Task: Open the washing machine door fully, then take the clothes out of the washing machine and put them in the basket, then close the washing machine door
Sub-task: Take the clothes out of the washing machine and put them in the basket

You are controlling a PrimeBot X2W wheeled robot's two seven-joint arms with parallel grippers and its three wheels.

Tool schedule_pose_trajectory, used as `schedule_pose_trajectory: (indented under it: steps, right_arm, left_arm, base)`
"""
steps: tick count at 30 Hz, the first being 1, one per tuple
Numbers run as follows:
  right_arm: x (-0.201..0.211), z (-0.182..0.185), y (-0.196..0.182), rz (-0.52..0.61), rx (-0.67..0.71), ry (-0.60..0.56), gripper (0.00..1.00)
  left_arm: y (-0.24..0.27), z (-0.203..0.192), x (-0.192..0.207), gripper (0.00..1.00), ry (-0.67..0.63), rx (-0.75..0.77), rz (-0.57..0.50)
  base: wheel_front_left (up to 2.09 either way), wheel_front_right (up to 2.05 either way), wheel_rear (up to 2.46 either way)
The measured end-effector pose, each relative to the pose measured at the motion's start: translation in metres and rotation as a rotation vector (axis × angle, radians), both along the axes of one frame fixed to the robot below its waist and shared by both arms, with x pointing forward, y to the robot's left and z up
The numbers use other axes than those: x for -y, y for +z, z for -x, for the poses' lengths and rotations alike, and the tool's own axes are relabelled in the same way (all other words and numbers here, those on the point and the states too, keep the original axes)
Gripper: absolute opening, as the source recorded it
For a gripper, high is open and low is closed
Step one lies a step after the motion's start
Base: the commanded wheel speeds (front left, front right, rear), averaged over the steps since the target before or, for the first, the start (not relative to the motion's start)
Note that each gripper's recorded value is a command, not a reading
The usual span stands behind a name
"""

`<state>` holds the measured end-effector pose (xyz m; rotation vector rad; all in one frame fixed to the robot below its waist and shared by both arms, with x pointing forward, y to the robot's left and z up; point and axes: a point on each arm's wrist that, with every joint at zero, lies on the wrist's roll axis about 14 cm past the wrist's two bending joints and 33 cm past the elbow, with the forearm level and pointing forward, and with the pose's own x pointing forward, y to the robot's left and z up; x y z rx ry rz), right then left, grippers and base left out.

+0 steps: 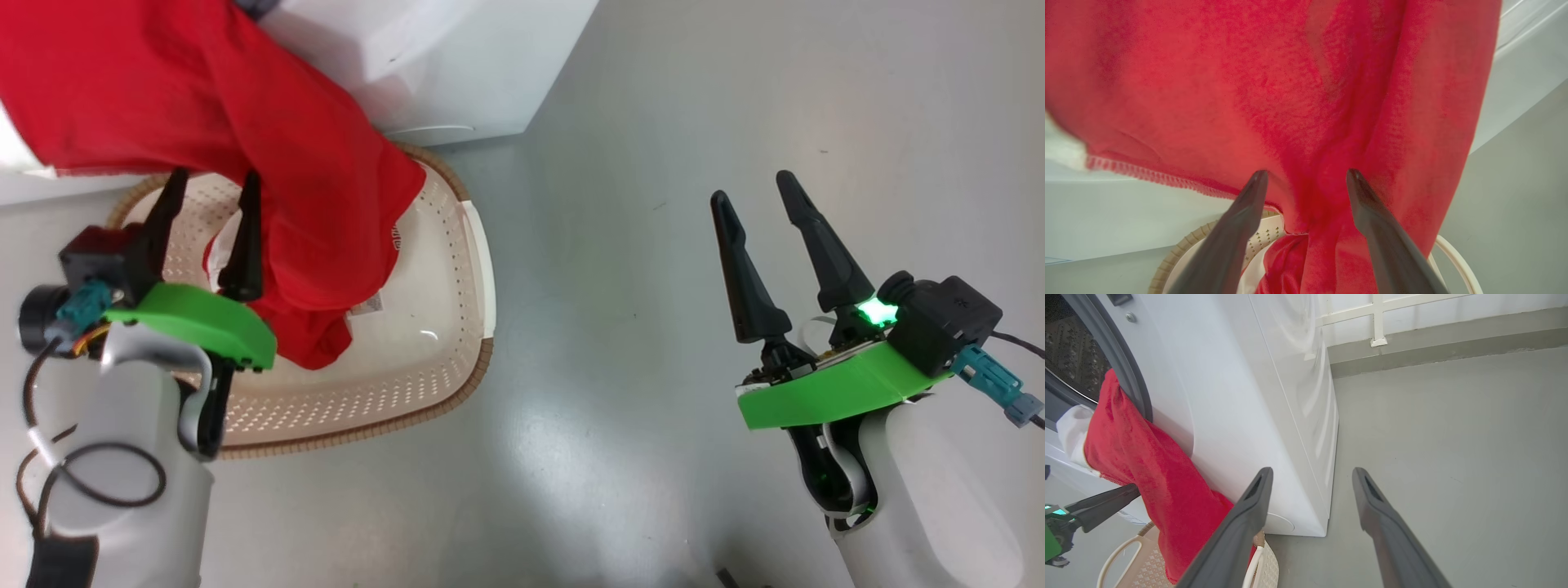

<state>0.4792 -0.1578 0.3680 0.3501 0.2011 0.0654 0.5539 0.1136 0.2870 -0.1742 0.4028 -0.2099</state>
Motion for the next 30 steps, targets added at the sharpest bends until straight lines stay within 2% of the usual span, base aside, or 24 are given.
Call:
schedule_pose_trajectory:
  steps: [8, 19, 30]
  right_arm:
    - [-0.004, 0.003, 0.002, 0.001, 0.001, 0.008, 1.0]
    - [-0.006, 0.005, 0.006, 0.017, 0.01, 0.017, 1.0]
    - [-0.001, 0.005, 0.007, 0.028, 0.011, 0.006, 1.0]
  left_arm:
    - [0.025, 0.01, -0.032, 1.0, 0.096, 0.075, 0.003]
    - [0.065, 0.027, -0.054, 1.0, 0.165, 0.19, 0.002]
    - [0.078, 0.05, -0.066, 1.0, 0.197, 0.227, -0.007]
  base:
    - [0.0, 0.0, 0.0]
    - [0.0, 0.0, 0.0]
    - [0.0, 0.0, 0.0]
